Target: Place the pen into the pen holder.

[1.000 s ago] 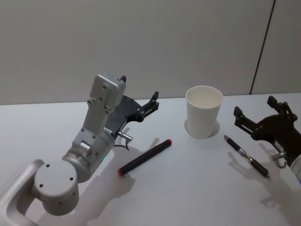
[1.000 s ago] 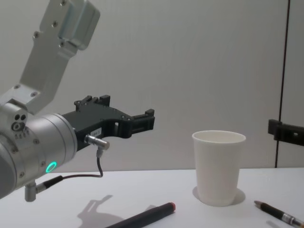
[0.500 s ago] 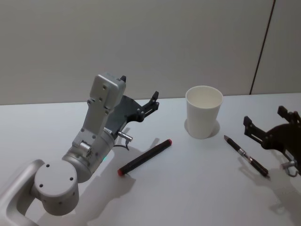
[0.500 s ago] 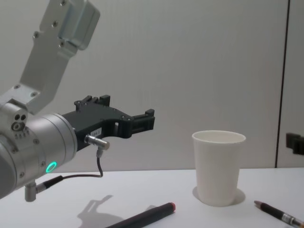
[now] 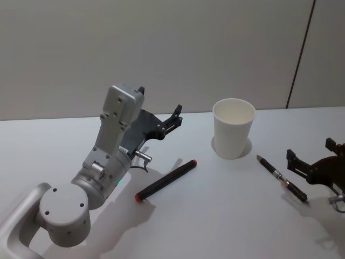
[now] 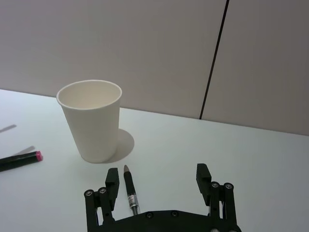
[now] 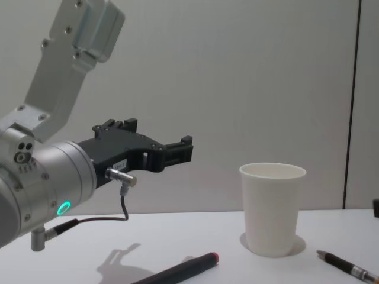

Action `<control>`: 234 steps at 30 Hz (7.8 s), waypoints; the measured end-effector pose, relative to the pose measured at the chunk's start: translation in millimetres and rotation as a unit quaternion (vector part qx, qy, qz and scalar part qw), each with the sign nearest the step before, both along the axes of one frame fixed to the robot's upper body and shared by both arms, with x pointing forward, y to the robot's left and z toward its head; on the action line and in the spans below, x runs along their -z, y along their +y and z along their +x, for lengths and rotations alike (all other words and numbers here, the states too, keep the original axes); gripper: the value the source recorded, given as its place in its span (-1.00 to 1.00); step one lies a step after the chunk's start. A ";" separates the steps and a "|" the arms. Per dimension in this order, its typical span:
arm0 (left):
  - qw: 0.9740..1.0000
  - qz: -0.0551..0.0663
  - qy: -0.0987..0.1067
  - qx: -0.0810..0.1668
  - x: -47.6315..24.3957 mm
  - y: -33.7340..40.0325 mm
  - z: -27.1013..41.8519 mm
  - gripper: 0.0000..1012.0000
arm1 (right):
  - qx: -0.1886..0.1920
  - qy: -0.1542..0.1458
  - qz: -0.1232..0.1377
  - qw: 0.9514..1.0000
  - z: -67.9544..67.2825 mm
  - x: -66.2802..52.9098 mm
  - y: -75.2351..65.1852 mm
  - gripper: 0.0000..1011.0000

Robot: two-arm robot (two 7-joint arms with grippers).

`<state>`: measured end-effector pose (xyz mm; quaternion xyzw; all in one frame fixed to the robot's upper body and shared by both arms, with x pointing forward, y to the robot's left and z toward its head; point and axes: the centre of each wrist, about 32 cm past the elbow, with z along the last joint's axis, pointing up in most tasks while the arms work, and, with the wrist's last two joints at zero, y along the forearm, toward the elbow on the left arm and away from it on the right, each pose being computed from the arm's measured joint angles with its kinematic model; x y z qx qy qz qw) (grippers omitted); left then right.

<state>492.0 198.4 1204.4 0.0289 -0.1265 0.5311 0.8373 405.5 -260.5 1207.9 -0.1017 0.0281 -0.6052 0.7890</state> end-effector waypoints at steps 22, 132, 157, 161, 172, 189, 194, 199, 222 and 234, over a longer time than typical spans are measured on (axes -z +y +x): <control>1.000 0.000 0.000 0.000 0.0 0.0 0.0 0.98 | 0.008 0.035 -0.012 0.999 2.8 1.4 1.5 0.98; 1.000 0.000 0.000 0.000 0.0 0.0 0.0 0.98 | -0.013 0.086 -0.026 0.996 36.1 48.1 27.3 0.38; 1.000 0.000 0.000 0.000 0.0 0.0 0.0 0.98 | -0.024 0.075 -0.021 0.997 37.0 48.0 28.4 -0.78; 1.000 0.000 0.000 0.000 0.0 0.0 0.0 0.98 | -0.025 0.074 -0.021 0.997 37.1 47.9 28.5 -0.78; 1.000 0.000 0.000 0.000 0.0 0.0 0.0 0.98 | -0.028 0.051 -0.011 0.998 38.1 46.4 26.2 -0.78; 1.000 0.000 0.000 0.000 0.0 0.0 0.0 0.98 | -0.048 -0.053 0.028 0.997 42.5 34.2 17.7 -0.78; 1.000 0.000 0.000 0.000 0.0 0.0 0.0 0.98 | -0.056 -0.093 0.041 0.993 45.1 27.3 14.8 -0.78; 1.000 0.000 0.000 0.000 0.0 0.0 0.0 0.98 | -0.063 -0.129 0.052 0.988 48.3 21.0 12.8 -0.78; 1.000 0.000 0.000 0.000 0.0 0.0 0.0 0.98 | -0.098 -0.281 0.058 0.953 92.4 -2.4 12.2 -0.78; 1.000 0.000 0.000 0.000 0.0 0.0 0.0 0.98 | -0.114 -0.289 0.017 0.950 113.8 2.0 20.1 -0.78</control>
